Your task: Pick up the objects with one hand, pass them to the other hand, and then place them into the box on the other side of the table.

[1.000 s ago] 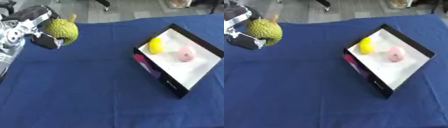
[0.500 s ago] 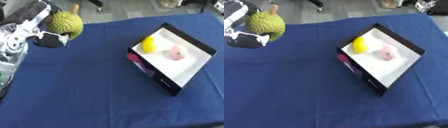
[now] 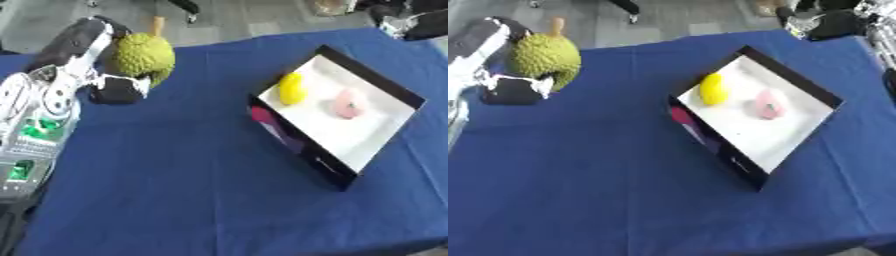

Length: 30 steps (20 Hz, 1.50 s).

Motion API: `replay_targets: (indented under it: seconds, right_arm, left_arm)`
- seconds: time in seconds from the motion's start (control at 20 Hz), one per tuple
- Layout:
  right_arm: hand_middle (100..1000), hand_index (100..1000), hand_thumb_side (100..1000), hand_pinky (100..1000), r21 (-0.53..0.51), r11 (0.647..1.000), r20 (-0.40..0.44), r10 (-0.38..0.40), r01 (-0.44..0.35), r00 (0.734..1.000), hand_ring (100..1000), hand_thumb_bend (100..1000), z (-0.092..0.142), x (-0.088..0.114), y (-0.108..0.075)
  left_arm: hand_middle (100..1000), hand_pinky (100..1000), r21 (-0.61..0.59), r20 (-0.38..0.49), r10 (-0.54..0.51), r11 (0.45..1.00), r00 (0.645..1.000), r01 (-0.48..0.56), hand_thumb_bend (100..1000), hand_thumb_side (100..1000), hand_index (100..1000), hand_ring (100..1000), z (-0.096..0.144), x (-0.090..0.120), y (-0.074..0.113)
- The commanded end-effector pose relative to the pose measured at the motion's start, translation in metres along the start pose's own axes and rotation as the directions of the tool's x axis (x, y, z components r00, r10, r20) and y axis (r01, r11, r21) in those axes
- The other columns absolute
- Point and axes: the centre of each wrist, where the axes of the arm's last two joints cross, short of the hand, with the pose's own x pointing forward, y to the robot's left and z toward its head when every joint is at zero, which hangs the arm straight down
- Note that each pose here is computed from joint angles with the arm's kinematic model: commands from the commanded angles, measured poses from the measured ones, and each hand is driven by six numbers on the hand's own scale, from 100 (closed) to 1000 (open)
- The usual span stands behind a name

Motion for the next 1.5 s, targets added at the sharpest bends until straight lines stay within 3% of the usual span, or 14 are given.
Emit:
replay_targets:
  seconds: [0.05,1.1,1.5]
  right_arm:
    - [1000,1000,109,979,0.025,0.998,0.015,0.058,-0.058,0.998,1000,100,-0.007,0.005,-0.004]
    - [1000,1000,109,978,0.183,0.978,0.083,0.086,-0.100,0.993,1000,100,-0.040,0.001,0.033]
    - [1000,1000,179,978,0.248,0.963,0.121,0.078,-0.106,0.990,1000,100,-0.057,0.006,0.043]
  left_arm:
    - [636,788,0.026,0.012,0.021,0.999,1.000,-0.021,100,141,598,742,0.000,0.008,0.001]
    - [629,783,0.132,0.178,0.119,0.981,0.977,-0.143,100,177,599,734,-0.035,0.026,-0.060]
    - [627,777,0.175,0.260,0.157,0.963,0.953,-0.207,100,198,599,736,-0.043,0.035,-0.080]
